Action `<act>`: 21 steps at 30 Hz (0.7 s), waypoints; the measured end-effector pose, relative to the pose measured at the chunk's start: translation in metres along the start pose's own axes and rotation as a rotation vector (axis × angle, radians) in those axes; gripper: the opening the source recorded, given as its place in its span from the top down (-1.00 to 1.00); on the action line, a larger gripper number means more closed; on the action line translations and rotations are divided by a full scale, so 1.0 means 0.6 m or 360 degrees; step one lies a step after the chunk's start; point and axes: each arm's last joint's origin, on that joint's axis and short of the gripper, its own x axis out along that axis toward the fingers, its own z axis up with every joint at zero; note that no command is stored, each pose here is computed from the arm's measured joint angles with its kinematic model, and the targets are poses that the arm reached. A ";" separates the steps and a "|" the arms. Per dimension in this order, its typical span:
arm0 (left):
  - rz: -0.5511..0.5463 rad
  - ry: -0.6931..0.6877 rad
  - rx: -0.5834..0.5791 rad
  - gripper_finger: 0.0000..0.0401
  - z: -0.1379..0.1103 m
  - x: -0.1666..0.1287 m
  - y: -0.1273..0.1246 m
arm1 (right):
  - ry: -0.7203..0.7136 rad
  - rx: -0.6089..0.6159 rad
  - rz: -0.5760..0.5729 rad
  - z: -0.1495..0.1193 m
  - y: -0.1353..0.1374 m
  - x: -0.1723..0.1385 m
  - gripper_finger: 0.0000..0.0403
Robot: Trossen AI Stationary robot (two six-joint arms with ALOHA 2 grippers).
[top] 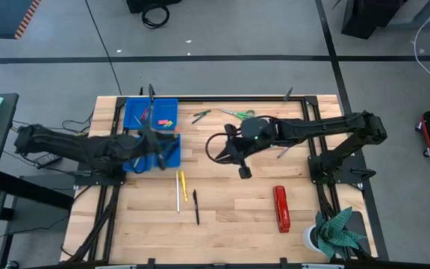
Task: Sort crayons/erasers/pens/pencils in bins
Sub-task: Put the yellow pencil into the bottom left blue bin
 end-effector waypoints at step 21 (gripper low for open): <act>0.0584 0.0971 -0.0377 0.83 -0.084 -0.050 0.086 | 0.0648 0.0617 0.0134 -0.135 0.084 0.043 0.79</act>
